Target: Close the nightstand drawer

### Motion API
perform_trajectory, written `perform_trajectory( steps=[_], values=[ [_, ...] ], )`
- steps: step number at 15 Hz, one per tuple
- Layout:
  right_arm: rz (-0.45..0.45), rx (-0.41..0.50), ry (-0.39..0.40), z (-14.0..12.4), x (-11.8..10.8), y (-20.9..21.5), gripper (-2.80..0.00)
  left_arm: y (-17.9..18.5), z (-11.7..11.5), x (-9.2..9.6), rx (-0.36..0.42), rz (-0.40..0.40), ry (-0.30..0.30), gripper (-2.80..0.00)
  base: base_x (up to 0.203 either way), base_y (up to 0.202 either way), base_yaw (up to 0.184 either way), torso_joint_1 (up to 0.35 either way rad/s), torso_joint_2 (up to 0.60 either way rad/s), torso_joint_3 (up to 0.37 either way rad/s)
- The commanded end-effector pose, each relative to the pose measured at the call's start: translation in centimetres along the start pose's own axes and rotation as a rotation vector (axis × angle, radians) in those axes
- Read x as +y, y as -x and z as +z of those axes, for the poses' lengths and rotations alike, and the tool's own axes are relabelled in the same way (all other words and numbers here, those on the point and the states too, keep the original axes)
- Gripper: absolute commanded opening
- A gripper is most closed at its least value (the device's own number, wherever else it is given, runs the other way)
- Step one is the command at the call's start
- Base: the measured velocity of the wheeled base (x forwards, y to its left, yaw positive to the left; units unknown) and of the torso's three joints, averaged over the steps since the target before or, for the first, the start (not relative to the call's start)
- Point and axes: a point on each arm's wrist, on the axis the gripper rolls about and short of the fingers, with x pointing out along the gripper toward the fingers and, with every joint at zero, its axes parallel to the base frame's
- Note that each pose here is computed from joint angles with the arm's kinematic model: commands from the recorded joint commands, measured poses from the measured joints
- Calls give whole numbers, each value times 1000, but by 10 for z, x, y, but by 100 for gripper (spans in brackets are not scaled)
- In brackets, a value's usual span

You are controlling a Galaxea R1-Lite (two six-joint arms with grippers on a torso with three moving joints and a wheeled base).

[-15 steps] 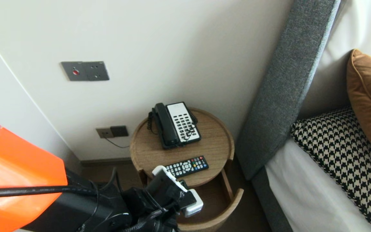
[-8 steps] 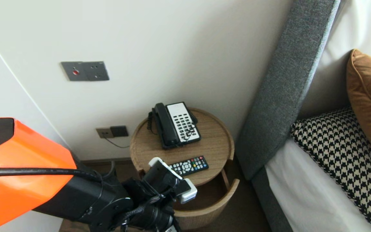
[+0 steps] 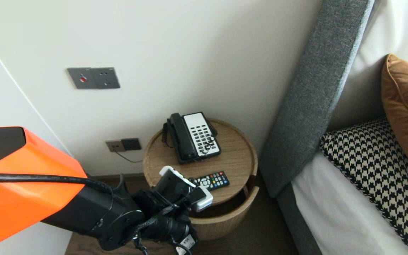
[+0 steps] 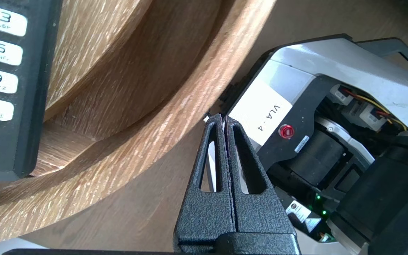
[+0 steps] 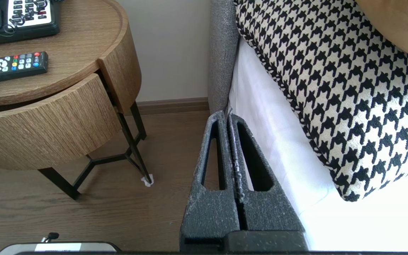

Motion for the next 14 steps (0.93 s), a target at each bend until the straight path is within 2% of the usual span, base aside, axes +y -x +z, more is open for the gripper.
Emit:
perform_trajectory(
  steps=[1,6,9,14],
  values=[
    [0,0,0,0,0,0,-280,-3,-1,3,-1,5,8,-280,0,0,0,0,0,0],
    [0,0,0,0,0,0,-280,-8,2,9,-34,24,32,-280,0,0,0,0,0,0],
    [0,0,0,0,0,0,-280,-9,6,15,-48,35,69,-280,0,0,0,0,0,0],
    [0,0,0,0,0,0,-280,-15,13,21,-58,69,81,-280,0,0,0,0,0,0]
  ],
)
